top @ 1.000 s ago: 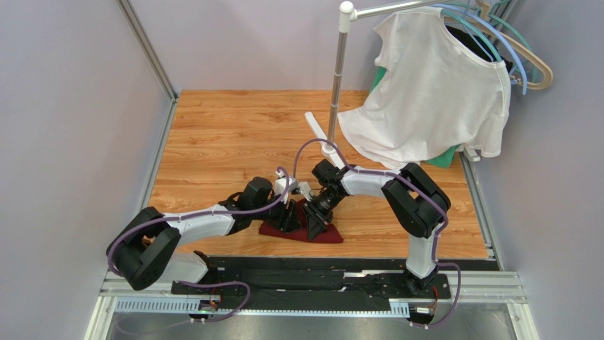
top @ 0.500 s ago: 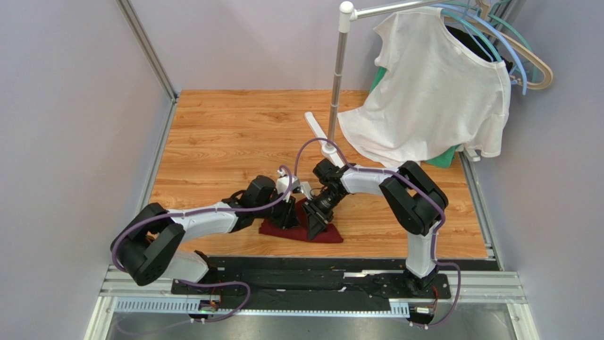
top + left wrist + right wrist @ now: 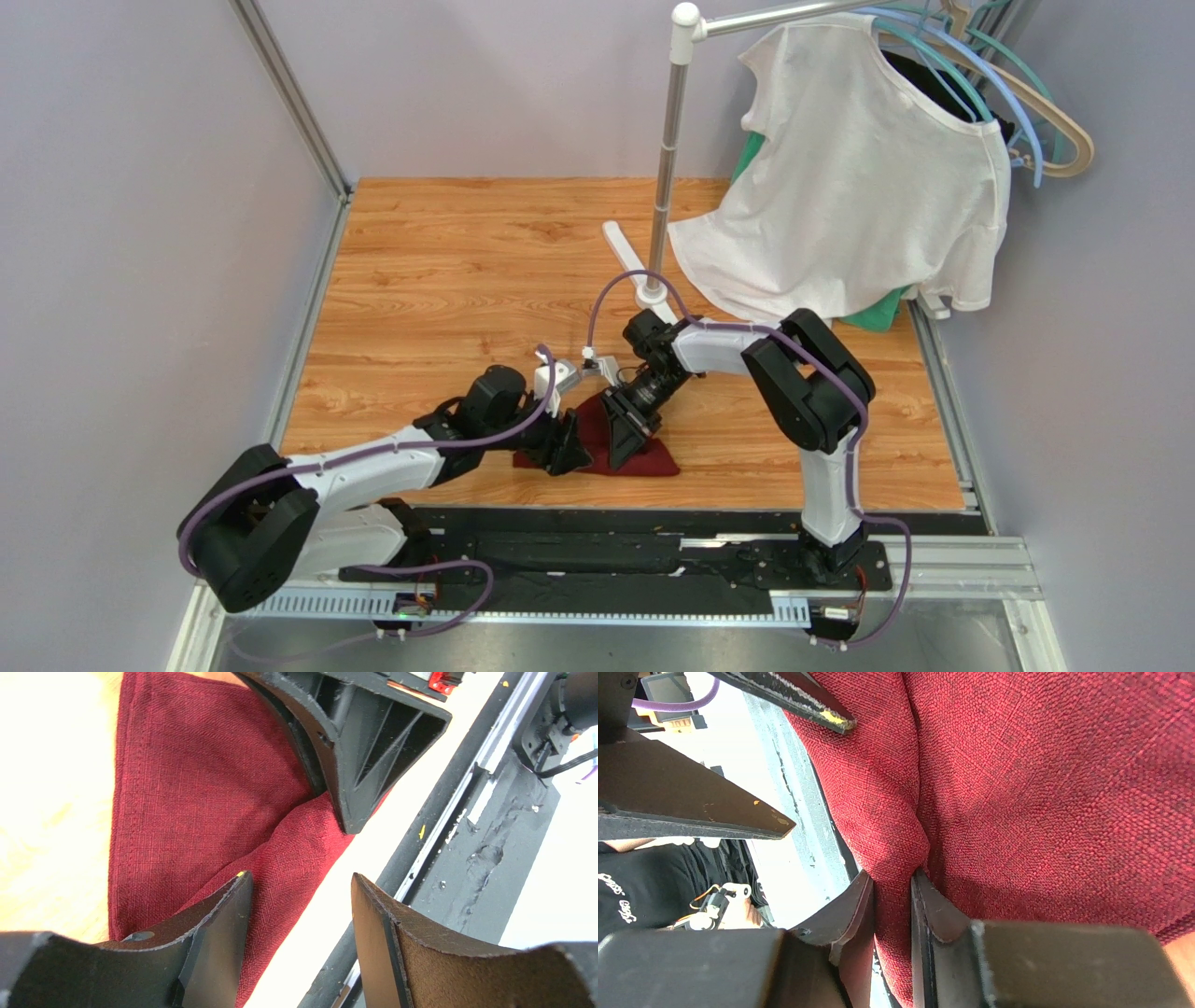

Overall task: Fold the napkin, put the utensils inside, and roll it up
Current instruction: Roll the napkin at the center of the board.

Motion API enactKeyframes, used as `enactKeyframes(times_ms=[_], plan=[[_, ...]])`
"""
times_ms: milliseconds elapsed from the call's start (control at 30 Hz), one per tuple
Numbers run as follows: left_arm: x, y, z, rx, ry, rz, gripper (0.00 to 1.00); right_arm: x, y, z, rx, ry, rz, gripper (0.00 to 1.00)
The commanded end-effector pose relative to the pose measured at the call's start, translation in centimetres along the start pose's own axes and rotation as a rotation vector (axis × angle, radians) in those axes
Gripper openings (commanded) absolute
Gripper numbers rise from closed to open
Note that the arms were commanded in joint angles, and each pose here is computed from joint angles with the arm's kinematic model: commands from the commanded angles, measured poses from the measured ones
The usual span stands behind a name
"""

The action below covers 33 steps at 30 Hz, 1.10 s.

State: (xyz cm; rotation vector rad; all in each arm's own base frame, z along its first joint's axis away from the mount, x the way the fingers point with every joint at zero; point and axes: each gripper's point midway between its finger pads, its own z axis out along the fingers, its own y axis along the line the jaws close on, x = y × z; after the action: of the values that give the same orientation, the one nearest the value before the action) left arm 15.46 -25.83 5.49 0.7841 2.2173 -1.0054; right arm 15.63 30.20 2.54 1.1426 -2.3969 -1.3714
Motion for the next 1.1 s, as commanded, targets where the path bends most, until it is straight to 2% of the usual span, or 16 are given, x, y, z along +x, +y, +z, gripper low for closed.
enactKeyframes(times_ms=[0,200,333,433,467,533,567,700,833,933,967,1067], plan=[[0.5,0.5,0.4,-0.031,0.029,-0.023,0.62,-0.6,-4.0,-0.2,0.139,-0.009,-0.042,0.00],[1.1,1.3,1.2,-0.068,0.084,-0.026,0.59,-0.7,-4.0,-0.3,0.139,-0.015,-0.035,0.00],[1.4,1.7,1.4,-0.088,0.101,-0.031,0.44,-0.9,-3.7,-0.4,0.132,-0.026,-0.032,0.00],[1.8,1.8,1.6,-0.091,0.124,-0.039,0.40,-1.0,-3.3,-0.8,0.126,-0.044,-0.017,0.11],[1.8,1.9,1.7,-0.094,0.129,-0.041,0.39,-1.1,-3.4,-1.0,0.129,-0.053,-0.010,0.21],[2.3,2.2,2.0,-0.102,0.155,-0.053,0.38,-1.3,-2.9,-1.6,0.129,-0.082,0.004,0.29],[2.2,2.3,2.1,-0.109,0.158,-0.056,0.37,-1.5,-2.8,-2.1,0.126,-0.104,0.017,0.42],[2.8,2.7,2.4,-0.122,0.192,-0.071,0.35,-2.4,-1.3,-4.6,0.154,-0.203,-0.004,0.57],[3.3,2.9,2.7,-0.127,0.218,-0.075,0.34,-2.7,-1.4,-7.2,0.235,-0.282,0.025,0.60],[3.6,3.0,2.9,-0.128,0.235,-0.084,0.34,-2.1,-2.7,-9.4,0.332,-0.351,0.090,0.59],[3.4,3.0,3.0,-0.127,0.235,-0.082,0.34,-1.1,-3.5,-10.0,0.365,-0.374,0.163,0.59],[3.6,3.0,3.0,-0.128,0.241,-0.094,0.34,-1.3,-2.6,-12.3,0.435,-0.498,0.094,0.60]])
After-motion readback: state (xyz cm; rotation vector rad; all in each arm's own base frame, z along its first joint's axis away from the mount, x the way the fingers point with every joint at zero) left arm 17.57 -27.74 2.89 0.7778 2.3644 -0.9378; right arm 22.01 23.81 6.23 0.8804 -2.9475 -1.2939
